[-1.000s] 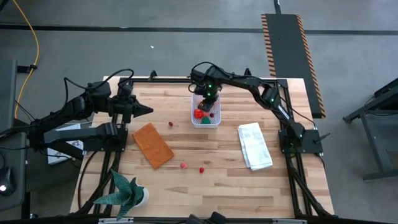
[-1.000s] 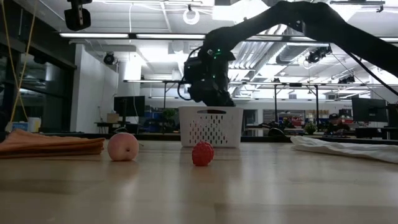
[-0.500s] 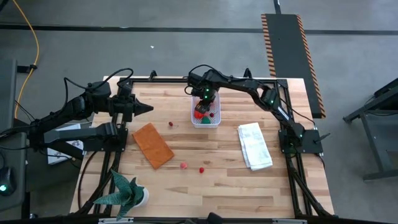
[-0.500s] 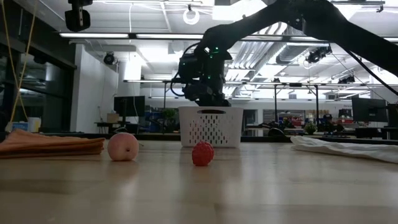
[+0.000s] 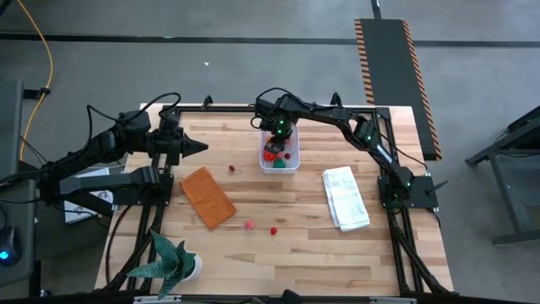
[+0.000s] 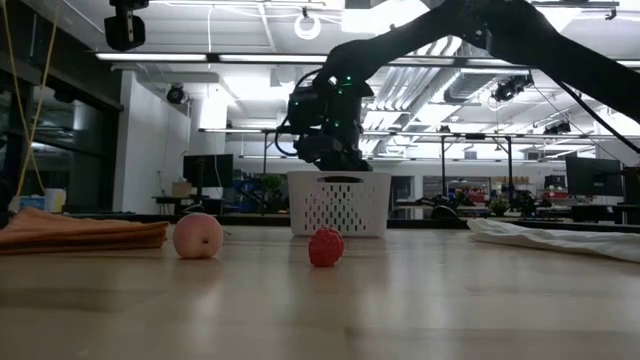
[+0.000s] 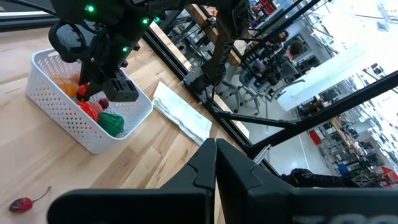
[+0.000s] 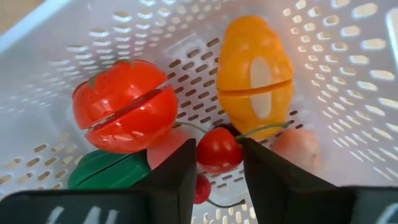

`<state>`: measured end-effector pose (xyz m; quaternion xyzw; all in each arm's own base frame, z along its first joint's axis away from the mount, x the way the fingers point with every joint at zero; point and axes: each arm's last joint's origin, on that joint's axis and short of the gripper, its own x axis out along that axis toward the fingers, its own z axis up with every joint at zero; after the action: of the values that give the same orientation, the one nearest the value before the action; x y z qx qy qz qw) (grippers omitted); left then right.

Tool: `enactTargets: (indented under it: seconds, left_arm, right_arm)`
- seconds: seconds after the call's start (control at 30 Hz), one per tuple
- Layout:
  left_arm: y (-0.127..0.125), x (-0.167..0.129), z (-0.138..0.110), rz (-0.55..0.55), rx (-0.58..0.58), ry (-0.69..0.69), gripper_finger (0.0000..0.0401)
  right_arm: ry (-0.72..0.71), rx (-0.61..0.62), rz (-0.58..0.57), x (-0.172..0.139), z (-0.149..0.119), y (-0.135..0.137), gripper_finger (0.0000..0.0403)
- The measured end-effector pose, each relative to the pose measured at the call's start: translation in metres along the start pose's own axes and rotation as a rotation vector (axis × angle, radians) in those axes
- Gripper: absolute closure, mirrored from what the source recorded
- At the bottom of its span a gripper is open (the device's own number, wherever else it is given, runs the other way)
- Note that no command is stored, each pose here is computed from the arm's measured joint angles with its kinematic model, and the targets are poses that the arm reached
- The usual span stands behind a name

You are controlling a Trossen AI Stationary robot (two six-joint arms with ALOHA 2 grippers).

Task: Pick and placing Produce into tupperware
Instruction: Put the red cherry into the white bin, then put the red raspberry into the white bin

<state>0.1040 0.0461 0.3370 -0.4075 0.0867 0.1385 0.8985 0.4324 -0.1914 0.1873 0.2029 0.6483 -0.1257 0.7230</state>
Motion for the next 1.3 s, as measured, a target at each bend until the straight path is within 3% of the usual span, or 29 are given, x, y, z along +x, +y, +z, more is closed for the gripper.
enactTargets:
  seconds: [0.23,0.67,0.77,1.03,1.3]
  left_arm:
    - [0.0,0.0,0.0,0.0,0.003,0.0,0.04]
    - [0.0,0.0,0.0,-0.001,0.013,0.001,0.04]
    - [0.0,0.0,0.0,-0.001,0.029,0.002,0.04]
    - [0.0,0.0,0.0,-0.002,0.058,0.002,0.04]
    - [0.001,0.0,-0.001,0.007,0.06,0.014,0.04]
  right_arm:
    - [0.004,0.002,0.004,0.0,0.0,0.0,0.0253]
    - [-0.034,0.015,-0.004,-0.019,-0.003,0.002,0.0247]
    - [-0.1,0.008,0.0,-0.044,-0.003,0.005,0.0247]
    - [-0.413,-0.012,0.025,-0.146,-0.01,0.018,0.0247]
    - [-0.59,-0.013,0.098,-0.215,-0.047,0.023,0.0247]
